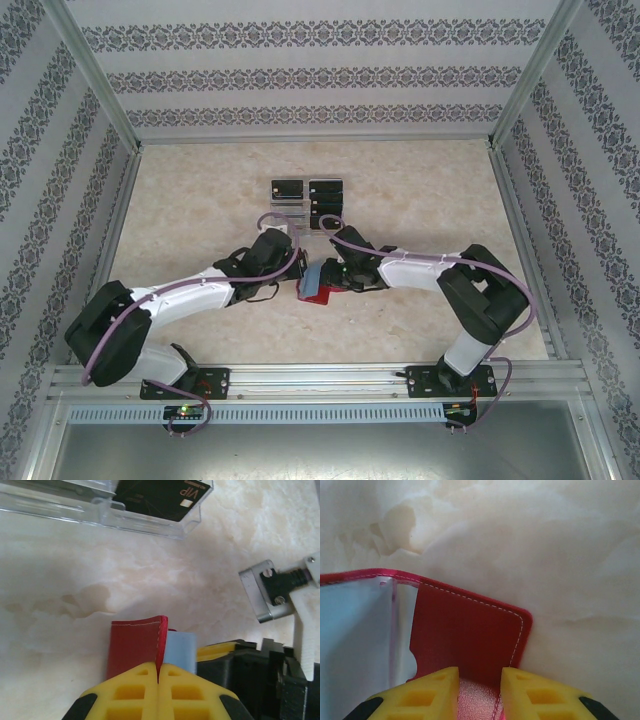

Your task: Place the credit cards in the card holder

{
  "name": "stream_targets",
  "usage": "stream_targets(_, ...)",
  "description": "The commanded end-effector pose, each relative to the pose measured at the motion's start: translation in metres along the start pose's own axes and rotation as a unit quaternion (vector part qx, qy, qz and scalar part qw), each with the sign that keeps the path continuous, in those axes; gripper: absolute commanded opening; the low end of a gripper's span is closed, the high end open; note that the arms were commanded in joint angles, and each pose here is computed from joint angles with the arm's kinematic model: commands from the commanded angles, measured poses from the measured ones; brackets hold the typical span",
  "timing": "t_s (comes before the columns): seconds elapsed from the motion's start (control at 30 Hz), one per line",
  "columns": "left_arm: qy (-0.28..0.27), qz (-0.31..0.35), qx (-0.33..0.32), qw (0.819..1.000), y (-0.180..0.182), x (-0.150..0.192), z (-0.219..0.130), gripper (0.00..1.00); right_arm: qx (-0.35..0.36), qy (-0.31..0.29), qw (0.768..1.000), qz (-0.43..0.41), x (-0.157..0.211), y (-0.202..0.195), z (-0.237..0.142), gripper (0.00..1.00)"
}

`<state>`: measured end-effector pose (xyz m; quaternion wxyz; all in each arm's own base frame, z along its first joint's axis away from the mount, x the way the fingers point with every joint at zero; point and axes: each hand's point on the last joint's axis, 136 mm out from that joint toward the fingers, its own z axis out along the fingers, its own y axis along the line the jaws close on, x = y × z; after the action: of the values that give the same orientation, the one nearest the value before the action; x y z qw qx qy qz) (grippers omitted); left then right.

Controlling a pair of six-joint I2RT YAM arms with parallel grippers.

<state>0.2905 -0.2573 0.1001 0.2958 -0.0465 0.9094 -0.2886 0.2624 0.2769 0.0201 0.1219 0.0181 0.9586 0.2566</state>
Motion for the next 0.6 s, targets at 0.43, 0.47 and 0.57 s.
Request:
stream_targets(0.43,-0.038,-0.036,-0.028,0.998,0.023,0.004,-0.006,0.0,0.039,-0.017,0.999,0.008,-0.003,-0.029,-0.031,0.39)
stream_targets(0.47,-0.042,-0.035,-0.036,0.998,0.027,0.003,-0.009,0.0,0.044,-0.022,0.999,0.006,-0.003,-0.031,-0.039,0.41)
stream_targets(0.57,-0.052,-0.029,-0.057,0.997,0.035,0.0,-0.016,0.0,0.045,-0.038,0.998,-0.002,-0.003,-0.028,-0.058,0.43)
